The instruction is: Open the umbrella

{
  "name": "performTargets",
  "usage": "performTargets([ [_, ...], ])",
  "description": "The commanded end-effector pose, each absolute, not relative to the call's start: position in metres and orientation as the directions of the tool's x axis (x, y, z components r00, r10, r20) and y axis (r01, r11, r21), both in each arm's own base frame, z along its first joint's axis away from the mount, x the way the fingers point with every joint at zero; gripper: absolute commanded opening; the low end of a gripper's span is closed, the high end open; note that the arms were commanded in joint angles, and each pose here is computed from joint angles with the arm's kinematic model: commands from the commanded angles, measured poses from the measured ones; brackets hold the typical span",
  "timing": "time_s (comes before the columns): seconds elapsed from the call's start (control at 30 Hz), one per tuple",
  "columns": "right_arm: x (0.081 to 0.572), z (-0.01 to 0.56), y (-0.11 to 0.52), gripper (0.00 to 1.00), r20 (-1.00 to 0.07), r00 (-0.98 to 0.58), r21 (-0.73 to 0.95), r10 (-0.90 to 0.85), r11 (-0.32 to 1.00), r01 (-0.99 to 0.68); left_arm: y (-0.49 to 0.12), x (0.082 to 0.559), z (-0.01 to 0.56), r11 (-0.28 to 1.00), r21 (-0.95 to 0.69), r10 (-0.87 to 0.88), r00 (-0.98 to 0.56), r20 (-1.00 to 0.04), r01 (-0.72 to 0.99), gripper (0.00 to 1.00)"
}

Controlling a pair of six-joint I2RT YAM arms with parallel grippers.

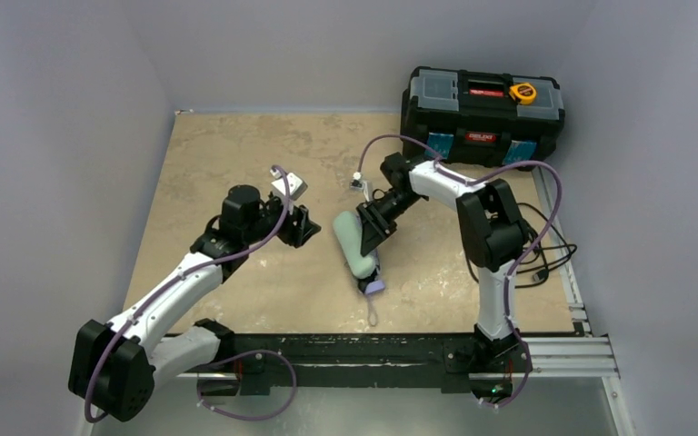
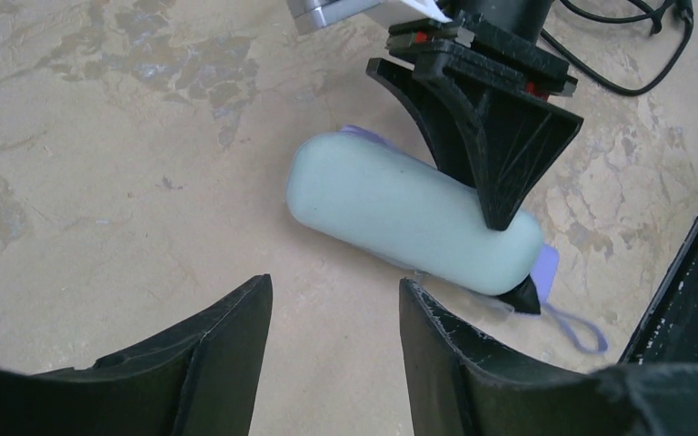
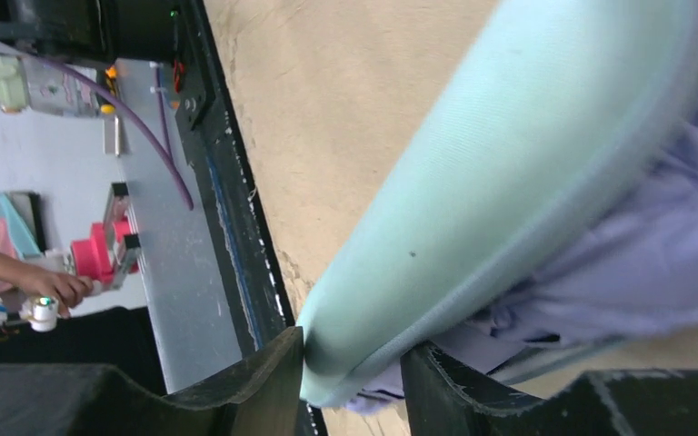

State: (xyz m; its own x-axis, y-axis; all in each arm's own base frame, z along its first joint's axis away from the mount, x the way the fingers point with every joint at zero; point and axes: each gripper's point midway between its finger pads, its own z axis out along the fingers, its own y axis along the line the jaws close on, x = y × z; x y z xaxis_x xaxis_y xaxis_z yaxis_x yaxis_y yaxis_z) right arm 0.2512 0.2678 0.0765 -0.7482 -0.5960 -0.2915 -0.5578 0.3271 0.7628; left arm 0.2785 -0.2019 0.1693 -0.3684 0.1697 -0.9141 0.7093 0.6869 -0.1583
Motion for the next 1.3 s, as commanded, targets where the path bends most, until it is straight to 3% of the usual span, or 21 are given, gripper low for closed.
performTargets([
  [0.0, 0.251, 0.098, 0.288, 0.45, -0.401, -0.678, 0.699, -0.616, 0.273, -0.661, -0.198, 0.275, 0.192, 0.694, -0.183, 0.137, -0.377, -0.916, 0.697, 0.54],
  [0.43, 0.255, 0.117, 0.336, 0.71, -0.496, -0.650, 0.688, -0.576, 0.196, -0.699, -0.200, 0.267, 0.187, 0.687, -0.394, 0.022, -0.560, -0.828, 0.610, 0.65],
  [0.7, 0.266, 0.142, 0.357, 0.72, -0.541, -0.629, 0.670, -0.557, 0.166, -0.723, -0.184, 0.270, 0.190, 0.701, -0.388, 0.008, -0.551, -0.835, 0.598, 0.65],
  [1.1, 0.273, 0.091, 0.399, 0.74, -0.517, -0.601, 0.624, -0.609, 0.213, -0.752, -0.158, 0.277, 0.176, 0.751, -0.401, -0.027, -0.583, -0.812, 0.525, 0.64],
  [1.27, 0.272, 0.121, 0.398, 0.77, -0.531, -0.568, 0.608, -0.629, 0.184, -0.772, -0.140, 0.277, 0.172, 0.774, -0.411, -0.047, -0.604, -0.796, 0.482, 0.64],
])
